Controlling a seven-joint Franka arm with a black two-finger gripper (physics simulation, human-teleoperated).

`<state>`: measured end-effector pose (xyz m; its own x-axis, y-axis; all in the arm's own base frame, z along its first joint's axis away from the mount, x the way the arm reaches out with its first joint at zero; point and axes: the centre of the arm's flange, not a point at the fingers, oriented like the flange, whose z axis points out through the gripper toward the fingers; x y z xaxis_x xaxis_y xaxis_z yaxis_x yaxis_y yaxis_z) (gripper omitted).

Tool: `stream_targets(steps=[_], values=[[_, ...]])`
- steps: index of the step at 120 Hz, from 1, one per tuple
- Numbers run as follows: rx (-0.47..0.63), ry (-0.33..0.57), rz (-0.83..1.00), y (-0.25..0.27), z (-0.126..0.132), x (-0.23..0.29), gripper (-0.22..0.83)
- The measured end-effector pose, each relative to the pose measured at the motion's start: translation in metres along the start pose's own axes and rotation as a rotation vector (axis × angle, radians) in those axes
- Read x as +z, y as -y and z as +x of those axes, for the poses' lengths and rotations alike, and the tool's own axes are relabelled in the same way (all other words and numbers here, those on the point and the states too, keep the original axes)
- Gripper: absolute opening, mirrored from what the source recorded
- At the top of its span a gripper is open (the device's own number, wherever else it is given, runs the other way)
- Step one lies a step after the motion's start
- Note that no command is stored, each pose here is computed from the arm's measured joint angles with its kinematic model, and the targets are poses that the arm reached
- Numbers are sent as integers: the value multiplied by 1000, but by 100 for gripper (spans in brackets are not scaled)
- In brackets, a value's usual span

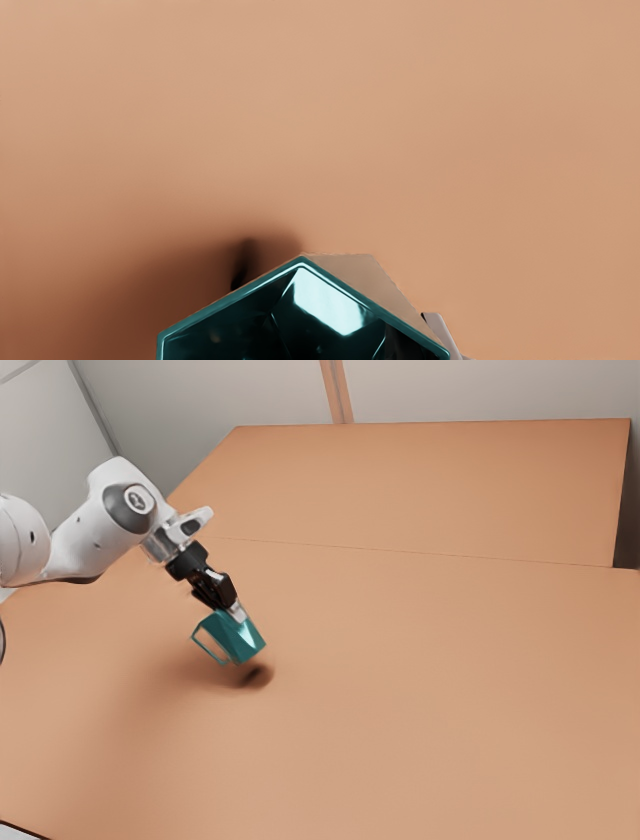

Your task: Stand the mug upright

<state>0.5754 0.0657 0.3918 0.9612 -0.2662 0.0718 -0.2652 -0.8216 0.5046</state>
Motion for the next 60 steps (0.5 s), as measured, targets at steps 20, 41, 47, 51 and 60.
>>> stream_targets(steps=[20, 41, 47, 51, 60], values=[[121, 68, 176, -34, 23, 9, -17], [230, 91, 336, -57, 41, 27, -17], [263, 88, 375, -64, 46, 33, -17], [286, 86, 399, -68, 49, 38, -17], [329, 84, 446, -74, 57, 51, -17]])
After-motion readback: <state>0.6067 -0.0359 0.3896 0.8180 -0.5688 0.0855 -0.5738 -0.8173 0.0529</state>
